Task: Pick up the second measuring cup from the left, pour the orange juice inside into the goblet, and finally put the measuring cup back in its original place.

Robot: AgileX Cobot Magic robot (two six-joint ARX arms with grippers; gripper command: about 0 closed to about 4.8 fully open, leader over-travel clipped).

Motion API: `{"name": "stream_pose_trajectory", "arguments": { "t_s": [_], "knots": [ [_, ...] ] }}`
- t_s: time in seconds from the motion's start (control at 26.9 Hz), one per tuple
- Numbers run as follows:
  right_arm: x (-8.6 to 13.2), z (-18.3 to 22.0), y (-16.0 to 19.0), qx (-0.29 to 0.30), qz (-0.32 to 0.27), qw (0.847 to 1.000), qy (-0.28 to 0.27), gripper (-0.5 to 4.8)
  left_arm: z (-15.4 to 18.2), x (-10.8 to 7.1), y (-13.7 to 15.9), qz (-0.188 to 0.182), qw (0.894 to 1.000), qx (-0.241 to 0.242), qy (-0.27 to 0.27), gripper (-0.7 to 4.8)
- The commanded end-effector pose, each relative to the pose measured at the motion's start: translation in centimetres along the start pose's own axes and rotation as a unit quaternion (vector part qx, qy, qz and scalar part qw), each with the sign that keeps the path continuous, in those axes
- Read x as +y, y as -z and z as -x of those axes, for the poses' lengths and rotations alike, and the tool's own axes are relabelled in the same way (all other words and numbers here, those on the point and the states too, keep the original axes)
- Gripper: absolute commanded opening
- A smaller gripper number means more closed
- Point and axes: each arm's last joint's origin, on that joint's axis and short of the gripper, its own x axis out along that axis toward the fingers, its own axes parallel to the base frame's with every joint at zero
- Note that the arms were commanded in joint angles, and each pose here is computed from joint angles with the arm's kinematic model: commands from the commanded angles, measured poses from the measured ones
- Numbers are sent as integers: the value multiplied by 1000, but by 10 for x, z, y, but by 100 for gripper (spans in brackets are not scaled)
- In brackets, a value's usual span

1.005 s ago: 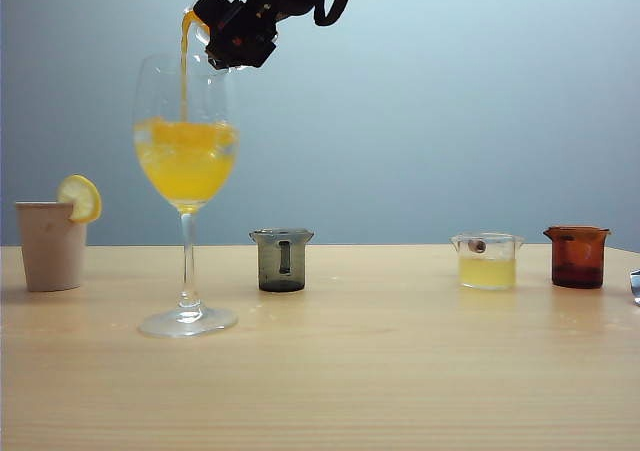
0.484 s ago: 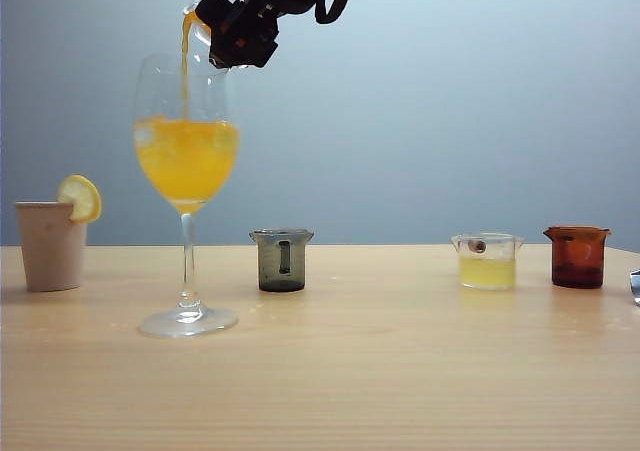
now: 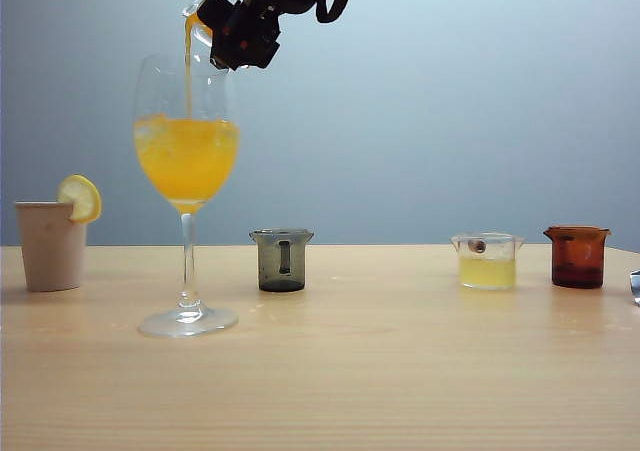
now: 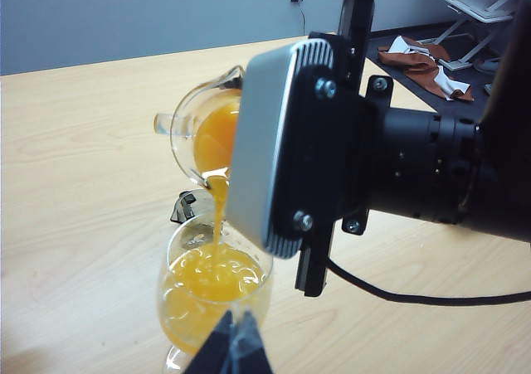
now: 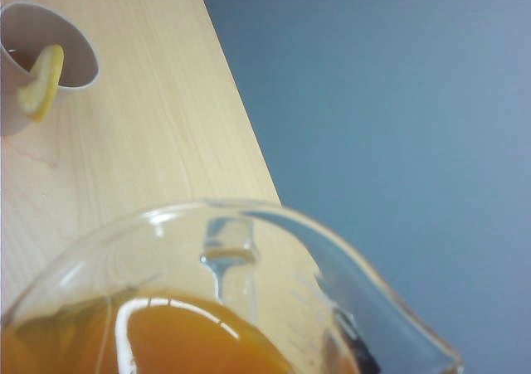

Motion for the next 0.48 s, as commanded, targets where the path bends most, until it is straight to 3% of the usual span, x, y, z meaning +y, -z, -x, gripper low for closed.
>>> {"name": "stream_pose_trajectory", "arguments": {
  "t_s": [0.04, 0.48],
  "knots": [
    [-7, 2, -5, -14, 8, 1000, 20, 143, 1, 0, -1, -1, 1000, -3, 4, -6],
    [-7, 2, -5, -15, 39, 999, 20, 143, 1, 0, -1, -1, 1000, -3, 4, -6]
  ]
}}
